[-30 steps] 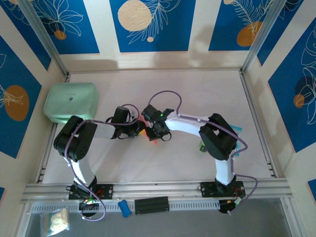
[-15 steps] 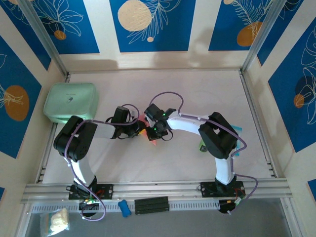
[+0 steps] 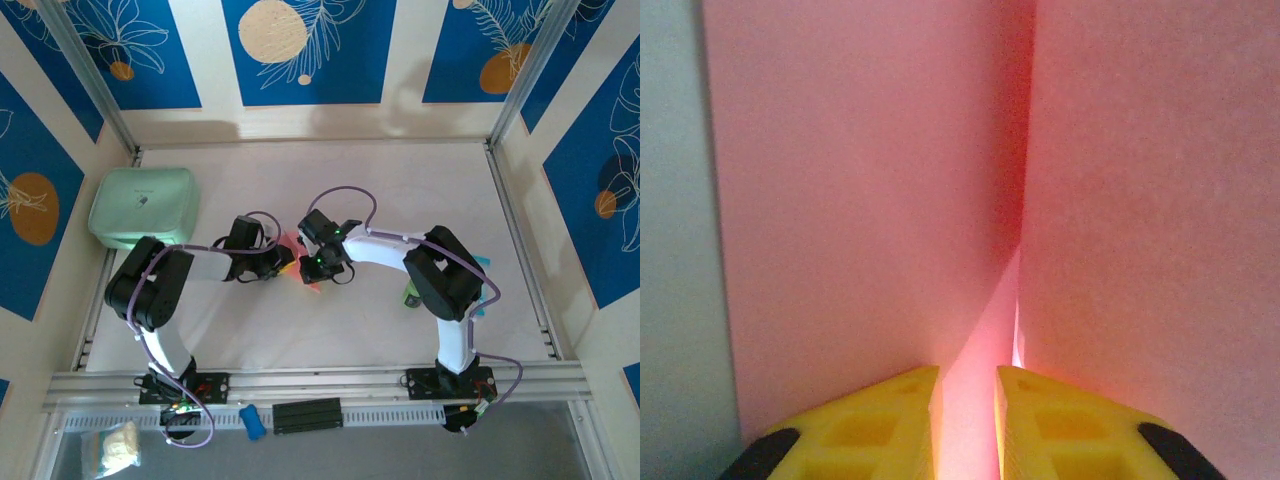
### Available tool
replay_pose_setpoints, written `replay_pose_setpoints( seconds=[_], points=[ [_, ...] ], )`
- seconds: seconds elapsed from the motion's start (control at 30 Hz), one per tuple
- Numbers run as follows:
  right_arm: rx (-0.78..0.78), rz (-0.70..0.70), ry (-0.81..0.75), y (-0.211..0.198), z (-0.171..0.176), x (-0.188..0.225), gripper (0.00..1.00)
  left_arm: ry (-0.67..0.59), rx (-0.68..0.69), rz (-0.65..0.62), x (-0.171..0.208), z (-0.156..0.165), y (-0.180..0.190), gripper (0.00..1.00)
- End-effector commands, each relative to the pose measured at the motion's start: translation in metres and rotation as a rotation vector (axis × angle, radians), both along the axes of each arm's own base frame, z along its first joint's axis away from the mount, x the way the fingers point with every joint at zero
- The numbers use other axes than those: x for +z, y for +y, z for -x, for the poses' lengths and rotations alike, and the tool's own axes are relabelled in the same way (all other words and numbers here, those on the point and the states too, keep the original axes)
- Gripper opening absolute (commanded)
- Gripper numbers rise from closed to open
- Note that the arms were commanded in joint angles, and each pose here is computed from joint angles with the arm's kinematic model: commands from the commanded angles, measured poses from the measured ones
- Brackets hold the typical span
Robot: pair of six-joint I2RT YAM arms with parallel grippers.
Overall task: Fold a paper plane with a square sheet of paper (pick it up from the middle)
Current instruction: Fourth fold the wing at the center of the table.
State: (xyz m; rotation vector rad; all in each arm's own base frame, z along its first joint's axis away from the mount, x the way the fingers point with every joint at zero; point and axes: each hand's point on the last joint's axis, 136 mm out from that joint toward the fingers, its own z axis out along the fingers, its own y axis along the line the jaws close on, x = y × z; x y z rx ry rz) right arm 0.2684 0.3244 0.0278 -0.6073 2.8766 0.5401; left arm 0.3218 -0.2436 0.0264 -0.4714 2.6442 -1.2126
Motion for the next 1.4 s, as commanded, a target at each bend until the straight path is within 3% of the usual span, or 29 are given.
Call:
replay_pose_setpoints(
  seconds=[0.0,0.27,0.67,1.37],
  points=[
    [0.019,0.034,-0.064,-0.003,0.002,0.011,0.21,0.033,-0.007,-0.036,-0.01,0.005,0.002,0.22],
    [0.017,0.132,-0.212,-0.005,-0.002,0.014,0.3,0.055,0.003,-0.05,-0.015,0.006,0.004,0.22],
    [0.043,0.218,-0.302,-0.005,-0.003,0.006,0.31,0.057,0.005,-0.047,-0.015,0.006,0.004,0.22],
    [0.043,0.237,-0.311,-0.008,-0.005,-0.002,0.16,0.052,0.008,-0.042,-0.012,0.005,0.004,0.22]
  ],
)
